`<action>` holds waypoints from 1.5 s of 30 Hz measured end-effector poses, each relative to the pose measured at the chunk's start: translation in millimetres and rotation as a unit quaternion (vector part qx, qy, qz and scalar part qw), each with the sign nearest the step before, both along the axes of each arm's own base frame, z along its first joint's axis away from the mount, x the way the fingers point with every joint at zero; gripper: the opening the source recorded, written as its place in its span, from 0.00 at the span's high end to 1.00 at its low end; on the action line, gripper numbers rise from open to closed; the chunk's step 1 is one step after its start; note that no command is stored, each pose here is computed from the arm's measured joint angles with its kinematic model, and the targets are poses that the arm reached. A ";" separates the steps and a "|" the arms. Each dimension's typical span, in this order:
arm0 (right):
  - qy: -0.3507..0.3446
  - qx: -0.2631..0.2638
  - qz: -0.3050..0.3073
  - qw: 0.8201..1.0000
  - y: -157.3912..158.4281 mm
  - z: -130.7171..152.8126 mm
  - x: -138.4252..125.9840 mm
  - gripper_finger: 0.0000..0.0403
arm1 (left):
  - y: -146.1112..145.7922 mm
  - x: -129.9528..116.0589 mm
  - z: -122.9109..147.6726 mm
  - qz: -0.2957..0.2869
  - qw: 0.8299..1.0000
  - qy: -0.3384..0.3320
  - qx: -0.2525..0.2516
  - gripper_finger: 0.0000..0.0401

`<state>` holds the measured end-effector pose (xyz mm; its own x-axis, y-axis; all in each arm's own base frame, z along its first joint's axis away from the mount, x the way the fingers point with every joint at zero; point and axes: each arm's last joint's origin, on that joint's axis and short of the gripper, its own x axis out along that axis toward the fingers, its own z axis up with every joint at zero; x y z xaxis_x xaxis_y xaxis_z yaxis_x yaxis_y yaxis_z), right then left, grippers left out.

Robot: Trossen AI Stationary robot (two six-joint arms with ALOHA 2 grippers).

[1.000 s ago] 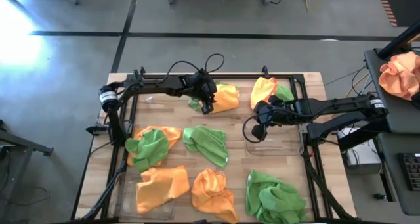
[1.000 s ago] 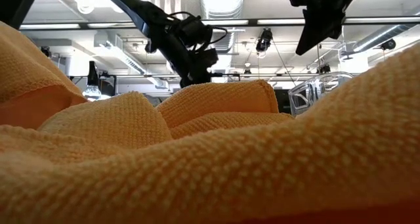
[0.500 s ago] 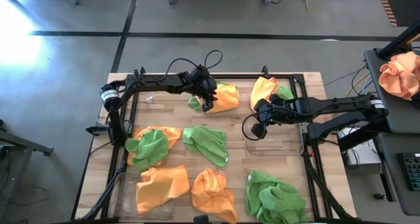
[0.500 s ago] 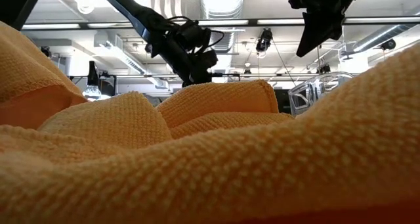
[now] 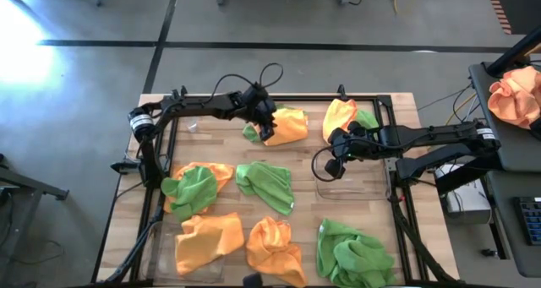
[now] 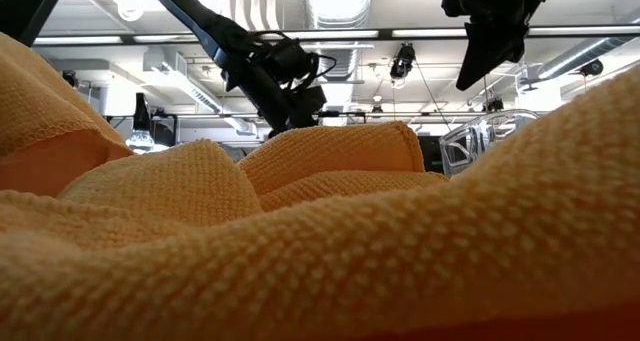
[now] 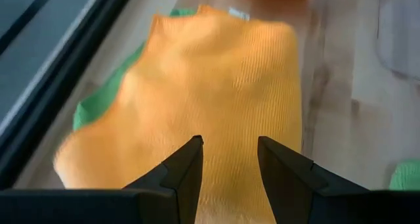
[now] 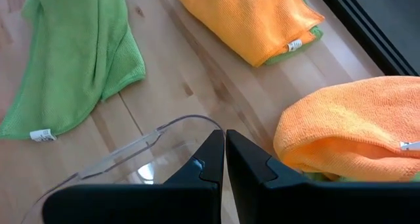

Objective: Sort microfiber towel by color & place in baskets
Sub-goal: Put the top center yellow towel into the left transparent bin

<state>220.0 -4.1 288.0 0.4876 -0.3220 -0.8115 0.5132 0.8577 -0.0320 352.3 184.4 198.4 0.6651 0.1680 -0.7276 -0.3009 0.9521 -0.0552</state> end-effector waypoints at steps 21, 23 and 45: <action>0.001 0.000 0.004 1.000 0.1 0.0 0.0 0.97 | -4.6 -8.1 -18.9 0.004 1.000 0.007 -0.027 0.66; 0.001 0.000 0.004 1.000 0.1 -0.1 0.1 0.97 | -4.1 -7.1 -17.9 0.004 1.000 0.001 -0.023 0.66; -0.003 0.002 0.001 1.000 0.1 0.3 0.6 0.97 | -7.2 -20.4 -45.2 0.027 0.999 -0.021 -0.031 0.66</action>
<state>220.5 -4.0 288.3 0.4936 -0.3186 -0.8092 0.5121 0.8585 -0.0257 331.9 177.3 153.2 0.6868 0.1598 -0.7090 -0.3484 0.9285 -0.1283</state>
